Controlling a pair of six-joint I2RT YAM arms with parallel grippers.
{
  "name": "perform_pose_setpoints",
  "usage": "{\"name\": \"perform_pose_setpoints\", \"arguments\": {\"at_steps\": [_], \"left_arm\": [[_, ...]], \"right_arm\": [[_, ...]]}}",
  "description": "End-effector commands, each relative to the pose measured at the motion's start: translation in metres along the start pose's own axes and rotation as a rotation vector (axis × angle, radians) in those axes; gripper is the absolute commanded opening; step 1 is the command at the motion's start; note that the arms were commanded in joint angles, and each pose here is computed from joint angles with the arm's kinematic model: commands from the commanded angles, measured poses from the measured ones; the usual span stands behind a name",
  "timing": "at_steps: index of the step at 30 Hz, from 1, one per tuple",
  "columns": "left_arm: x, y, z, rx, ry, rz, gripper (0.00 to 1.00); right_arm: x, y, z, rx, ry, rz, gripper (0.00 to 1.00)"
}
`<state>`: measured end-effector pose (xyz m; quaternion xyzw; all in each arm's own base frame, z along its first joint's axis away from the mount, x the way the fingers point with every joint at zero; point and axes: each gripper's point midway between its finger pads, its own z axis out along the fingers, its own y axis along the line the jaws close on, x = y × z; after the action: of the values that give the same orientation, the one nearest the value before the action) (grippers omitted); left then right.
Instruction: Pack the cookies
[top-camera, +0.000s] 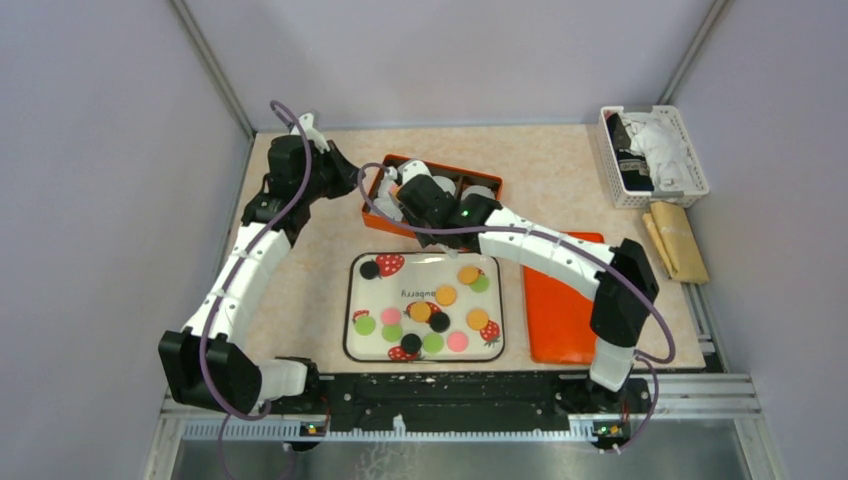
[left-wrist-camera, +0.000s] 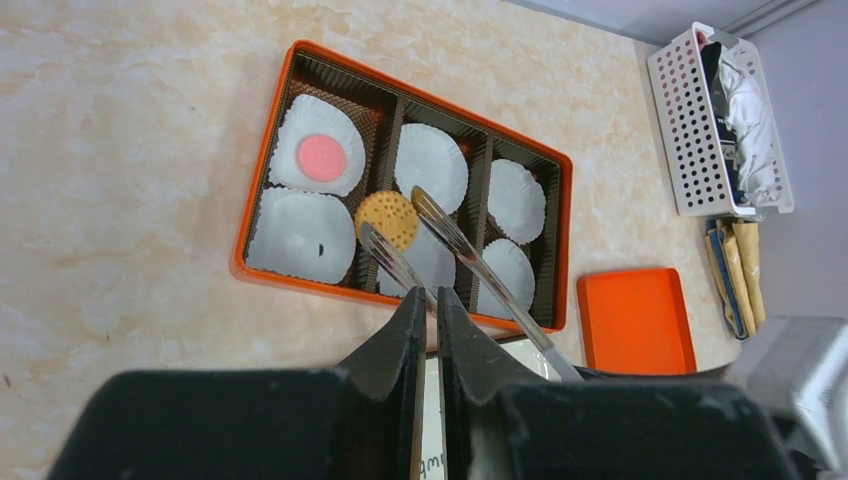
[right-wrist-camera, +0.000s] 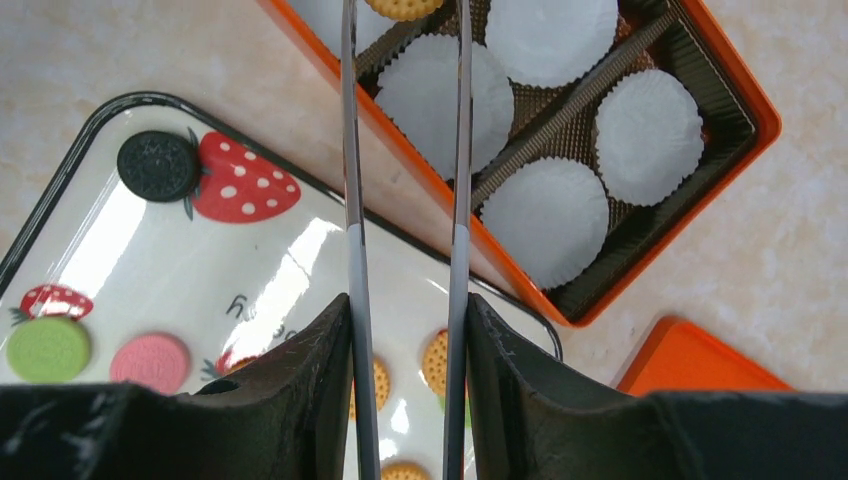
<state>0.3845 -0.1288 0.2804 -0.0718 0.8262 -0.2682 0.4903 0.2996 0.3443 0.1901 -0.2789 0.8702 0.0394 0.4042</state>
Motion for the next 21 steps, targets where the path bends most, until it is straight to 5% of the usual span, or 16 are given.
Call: {"name": "perform_pose_setpoints", "arguments": {"at_steps": [1, 10, 14, 21], "left_arm": [[-0.014, -0.001, -0.003, 0.003, -0.052, 0.023, 0.14], [-0.016, 0.003, -0.005, -0.013, -0.057, 0.028, 0.14], [-0.016, 0.004, -0.006, -0.015, -0.060, 0.030, 0.15], [-0.014, 0.004, -0.006, -0.015, -0.054, 0.032, 0.15]], "right_arm": [[-0.049, 0.014, 0.010, -0.032, -0.130, -0.002, 0.15], [-0.045, 0.029, 0.031, -0.062, -0.108, -0.006, 0.17], [-0.044, 0.028, 0.034, -0.052, -0.107, -0.007, 0.31], [-0.042, 0.032, 0.037, -0.065, -0.103, -0.001, 0.40]]}}
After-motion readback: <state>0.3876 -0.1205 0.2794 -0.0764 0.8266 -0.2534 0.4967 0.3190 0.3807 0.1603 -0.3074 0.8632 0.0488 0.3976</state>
